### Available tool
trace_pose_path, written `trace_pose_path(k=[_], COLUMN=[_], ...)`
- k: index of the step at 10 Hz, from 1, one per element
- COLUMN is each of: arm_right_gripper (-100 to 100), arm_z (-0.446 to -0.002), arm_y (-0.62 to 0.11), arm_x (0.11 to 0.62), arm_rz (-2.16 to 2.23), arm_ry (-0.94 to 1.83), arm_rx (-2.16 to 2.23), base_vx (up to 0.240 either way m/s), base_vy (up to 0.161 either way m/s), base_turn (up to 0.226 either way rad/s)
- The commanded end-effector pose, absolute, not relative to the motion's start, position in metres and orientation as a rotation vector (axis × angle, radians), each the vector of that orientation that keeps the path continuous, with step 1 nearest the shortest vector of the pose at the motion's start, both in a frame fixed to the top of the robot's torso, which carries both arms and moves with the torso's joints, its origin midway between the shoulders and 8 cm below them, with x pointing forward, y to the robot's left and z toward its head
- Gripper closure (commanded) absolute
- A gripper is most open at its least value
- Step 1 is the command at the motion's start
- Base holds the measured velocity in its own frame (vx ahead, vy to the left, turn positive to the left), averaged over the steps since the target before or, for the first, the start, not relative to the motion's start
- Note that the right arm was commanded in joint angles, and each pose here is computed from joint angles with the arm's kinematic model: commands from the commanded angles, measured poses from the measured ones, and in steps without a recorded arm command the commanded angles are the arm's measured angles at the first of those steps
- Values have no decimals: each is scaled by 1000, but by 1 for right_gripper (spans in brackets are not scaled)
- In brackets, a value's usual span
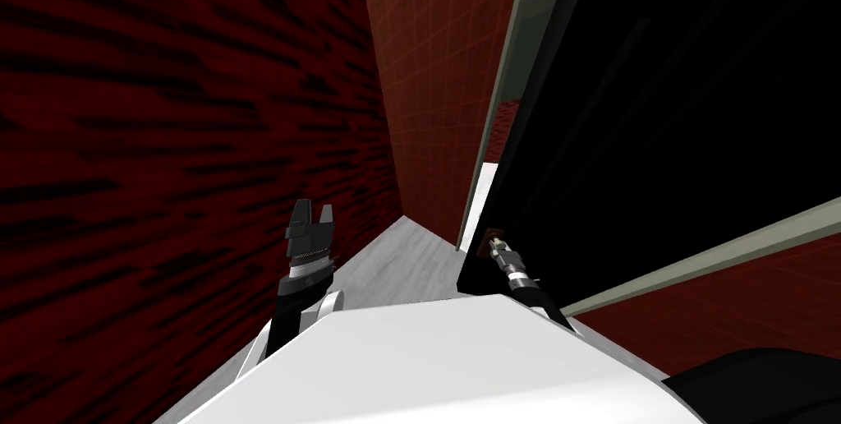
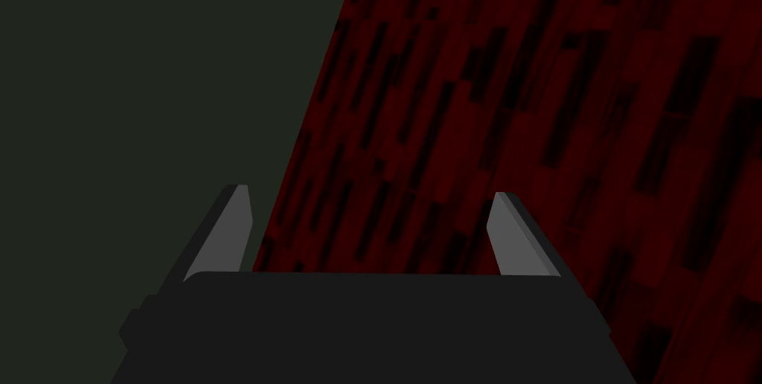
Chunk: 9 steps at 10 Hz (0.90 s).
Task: Pull the door open
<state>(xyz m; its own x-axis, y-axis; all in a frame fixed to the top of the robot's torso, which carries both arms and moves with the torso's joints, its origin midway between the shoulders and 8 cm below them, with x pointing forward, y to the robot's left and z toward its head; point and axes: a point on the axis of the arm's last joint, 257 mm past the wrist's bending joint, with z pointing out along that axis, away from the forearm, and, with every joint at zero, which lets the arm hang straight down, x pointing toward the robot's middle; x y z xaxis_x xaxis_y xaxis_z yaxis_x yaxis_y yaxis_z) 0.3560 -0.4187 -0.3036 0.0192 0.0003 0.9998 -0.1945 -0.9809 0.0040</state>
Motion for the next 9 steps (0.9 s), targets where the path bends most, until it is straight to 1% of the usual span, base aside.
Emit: trace_pose_path(k=[1, 8, 9], arm_right_gripper=[100, 100, 100], arm_z=[-300, -296, -299], arm_y=[-416, -411, -412], arm_x=[355, 345, 345], arm_rz=[2117, 2162, 2149], arm_ry=[-190, -124, -129], arm_rx=[2137, 2162, 2168], base_vx=[-254, -235, -93], base_vy=[-45, -46, -8], base_turn=[168, 134, 23])
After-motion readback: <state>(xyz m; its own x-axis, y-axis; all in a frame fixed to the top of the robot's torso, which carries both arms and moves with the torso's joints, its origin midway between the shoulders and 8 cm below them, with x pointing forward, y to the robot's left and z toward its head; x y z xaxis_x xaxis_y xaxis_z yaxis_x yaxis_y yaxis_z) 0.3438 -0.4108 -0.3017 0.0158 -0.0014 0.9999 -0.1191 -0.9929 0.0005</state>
